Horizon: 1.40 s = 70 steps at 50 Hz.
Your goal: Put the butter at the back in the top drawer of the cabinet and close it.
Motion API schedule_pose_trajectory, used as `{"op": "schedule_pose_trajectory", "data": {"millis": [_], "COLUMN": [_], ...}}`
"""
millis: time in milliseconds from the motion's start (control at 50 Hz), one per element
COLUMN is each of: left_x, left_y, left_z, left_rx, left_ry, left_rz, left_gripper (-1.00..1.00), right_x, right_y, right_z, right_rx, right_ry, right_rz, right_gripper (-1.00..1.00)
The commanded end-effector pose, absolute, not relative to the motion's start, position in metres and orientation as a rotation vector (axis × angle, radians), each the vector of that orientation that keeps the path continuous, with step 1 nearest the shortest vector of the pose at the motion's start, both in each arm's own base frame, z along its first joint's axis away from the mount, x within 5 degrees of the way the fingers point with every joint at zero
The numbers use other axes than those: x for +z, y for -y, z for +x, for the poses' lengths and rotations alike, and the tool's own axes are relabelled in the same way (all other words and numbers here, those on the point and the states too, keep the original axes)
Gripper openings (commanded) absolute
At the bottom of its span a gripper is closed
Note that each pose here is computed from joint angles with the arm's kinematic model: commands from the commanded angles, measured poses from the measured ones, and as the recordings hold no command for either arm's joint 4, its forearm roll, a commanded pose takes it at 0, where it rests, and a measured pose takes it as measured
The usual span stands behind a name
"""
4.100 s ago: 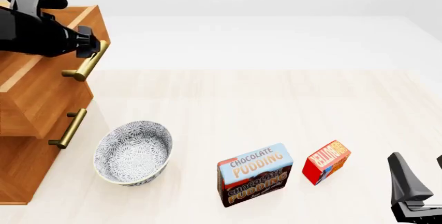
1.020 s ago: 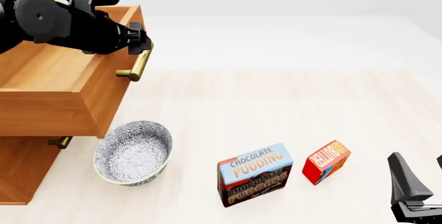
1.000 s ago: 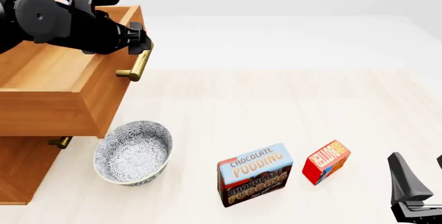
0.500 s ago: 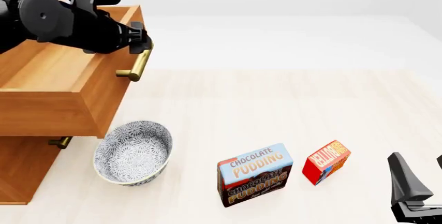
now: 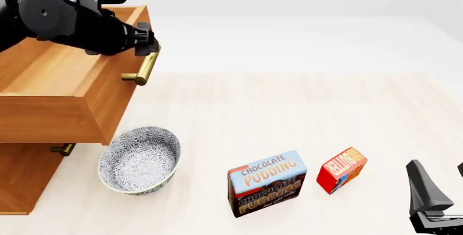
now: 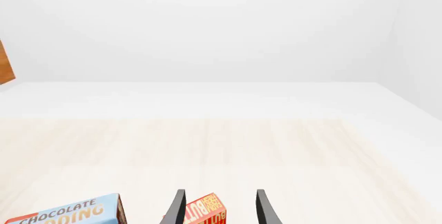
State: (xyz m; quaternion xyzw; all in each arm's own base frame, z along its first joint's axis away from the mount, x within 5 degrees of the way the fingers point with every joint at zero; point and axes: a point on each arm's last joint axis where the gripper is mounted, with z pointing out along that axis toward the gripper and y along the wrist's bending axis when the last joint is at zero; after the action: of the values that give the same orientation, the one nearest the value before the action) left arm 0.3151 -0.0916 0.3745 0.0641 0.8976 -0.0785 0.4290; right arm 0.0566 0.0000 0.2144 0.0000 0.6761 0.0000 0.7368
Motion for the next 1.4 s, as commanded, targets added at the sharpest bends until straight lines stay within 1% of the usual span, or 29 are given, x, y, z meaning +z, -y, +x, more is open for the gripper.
{"op": "schedule_pose_trajectory", "data": {"millis": [20, 580, 880, 1100, 1400], "left_x": [0.396, 0.428, 0.46, 0.479, 0.483], "left_y": [0.102, 0.094, 0.098, 0.106, 0.127], "left_z": [0.298, 0.271, 0.254, 0.248, 0.254], "left_rx": [-0.25, -0.254, -0.269, -0.28, -0.292], "left_ry": [-2.194, -2.139, -2.078, -2.039, -2.017], "left_rz": [0.236, 0.249, 0.305, 0.365, 0.469], "left_gripper": [1.0, 1.0, 1.0, 1.0, 1.0], "right_x": [0.214, 0.214, 0.214, 0.214, 0.214], "right_y": [0.0, 0.0, 0.0, 0.0, 0.0], "right_z": [0.057, 0.057, 0.057, 0.057, 0.057], "right_rx": [0.0, 0.0, 0.0, 0.0, 0.0], "right_ry": [-1.485, -1.485, -1.485, -1.485, -1.485], "right_rz": [0.0, 0.0, 0.0, 0.0, 0.0], "right_gripper": [1.0, 1.0, 1.0, 1.0, 1.0]}}
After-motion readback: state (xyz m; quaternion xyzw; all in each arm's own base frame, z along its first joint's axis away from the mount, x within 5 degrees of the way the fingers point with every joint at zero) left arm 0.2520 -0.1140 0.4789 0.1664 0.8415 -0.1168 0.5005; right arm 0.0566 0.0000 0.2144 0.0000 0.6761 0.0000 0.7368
